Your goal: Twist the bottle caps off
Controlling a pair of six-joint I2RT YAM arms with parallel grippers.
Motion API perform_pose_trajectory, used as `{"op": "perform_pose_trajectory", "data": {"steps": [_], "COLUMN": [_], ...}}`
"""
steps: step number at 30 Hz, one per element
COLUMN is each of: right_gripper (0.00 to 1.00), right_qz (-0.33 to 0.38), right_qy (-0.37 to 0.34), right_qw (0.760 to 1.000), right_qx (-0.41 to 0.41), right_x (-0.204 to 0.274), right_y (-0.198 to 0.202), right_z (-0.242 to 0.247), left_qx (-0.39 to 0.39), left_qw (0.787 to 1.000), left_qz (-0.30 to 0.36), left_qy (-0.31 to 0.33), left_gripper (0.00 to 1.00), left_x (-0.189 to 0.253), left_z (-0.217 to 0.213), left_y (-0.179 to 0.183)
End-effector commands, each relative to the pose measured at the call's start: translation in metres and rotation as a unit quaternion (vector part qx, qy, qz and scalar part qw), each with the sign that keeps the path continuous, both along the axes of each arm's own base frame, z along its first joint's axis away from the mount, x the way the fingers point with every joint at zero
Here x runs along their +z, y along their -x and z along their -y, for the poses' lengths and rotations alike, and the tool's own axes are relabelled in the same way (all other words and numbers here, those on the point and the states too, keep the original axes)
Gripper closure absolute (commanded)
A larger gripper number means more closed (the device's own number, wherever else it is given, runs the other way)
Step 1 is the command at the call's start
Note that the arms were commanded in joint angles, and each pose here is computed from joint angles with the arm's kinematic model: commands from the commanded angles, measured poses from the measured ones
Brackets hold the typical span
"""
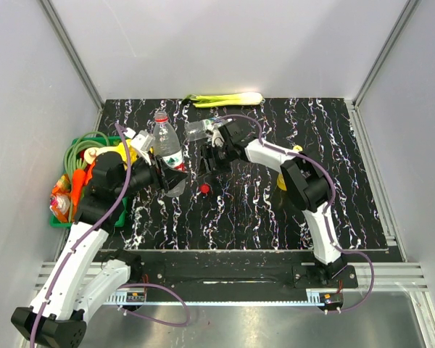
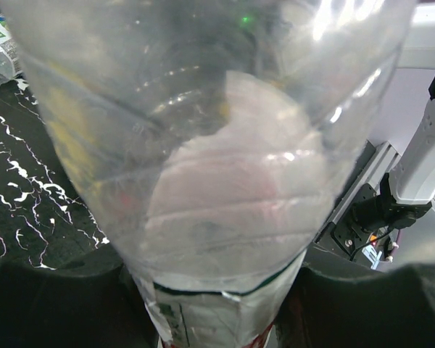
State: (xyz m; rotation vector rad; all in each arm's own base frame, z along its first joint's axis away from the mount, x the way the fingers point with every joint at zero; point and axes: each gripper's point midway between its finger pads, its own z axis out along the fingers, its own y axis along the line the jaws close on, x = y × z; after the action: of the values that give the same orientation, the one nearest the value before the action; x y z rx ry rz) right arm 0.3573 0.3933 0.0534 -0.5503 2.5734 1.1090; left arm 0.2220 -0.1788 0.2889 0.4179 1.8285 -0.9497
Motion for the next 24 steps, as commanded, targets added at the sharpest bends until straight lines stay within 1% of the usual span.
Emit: {"op": "perform_pose_trajectory", "data": {"steps": [1, 4, 8, 14, 16, 20, 24], "right_gripper": [0.22, 0.19, 0.13, 0.04, 0.01, 0.00, 0.00], "right_qz": [0.068, 0.089, 0.130, 0.181, 0.197, 0.226, 0.246], "right_qy": [-0.037, -0.044, -0.071, -0.146, -0.181, -0.237, -0.280], "right_qw": [0.997, 0.995, 0.989, 0.972, 0.963, 0.944, 0.926], "right_qx": [0.012, 0.010, 0.011, 0.023, 0.033, 0.052, 0.060], "right_x": [0.065, 0.087, 0.129, 0.214, 0.249, 0.300, 0.340], "right_y": [-0.005, -0.005, -0.002, 0.012, 0.024, 0.046, 0.067], "right_z": [-0.009, -0.005, 0.000, 0.022, 0.032, 0.048, 0.055], "left_qx": [-0.014, -0.013, -0.018, -0.033, -0.042, -0.059, -0.099], "left_qw": [0.999, 0.999, 0.999, 0.999, 0.999, 0.998, 0.994], "left_qz": [0.030, 0.033, 0.026, 0.023, 0.022, 0.019, 0.009], "left_qy": [0.017, 0.017, 0.013, 0.011, 0.016, 0.024, 0.043], "left_gripper": [0.81, 0.81, 0.81, 0.80, 0.80, 0.80, 0.79], "left_x": [0.015, 0.017, 0.015, 0.018, 0.021, 0.025, 0.028], "left_z": [0.004, 0.004, 0.003, 0.005, 0.007, 0.011, 0.020], "left_y": [0.001, 0.002, 0.005, 0.012, 0.015, 0.021, 0.031]}}
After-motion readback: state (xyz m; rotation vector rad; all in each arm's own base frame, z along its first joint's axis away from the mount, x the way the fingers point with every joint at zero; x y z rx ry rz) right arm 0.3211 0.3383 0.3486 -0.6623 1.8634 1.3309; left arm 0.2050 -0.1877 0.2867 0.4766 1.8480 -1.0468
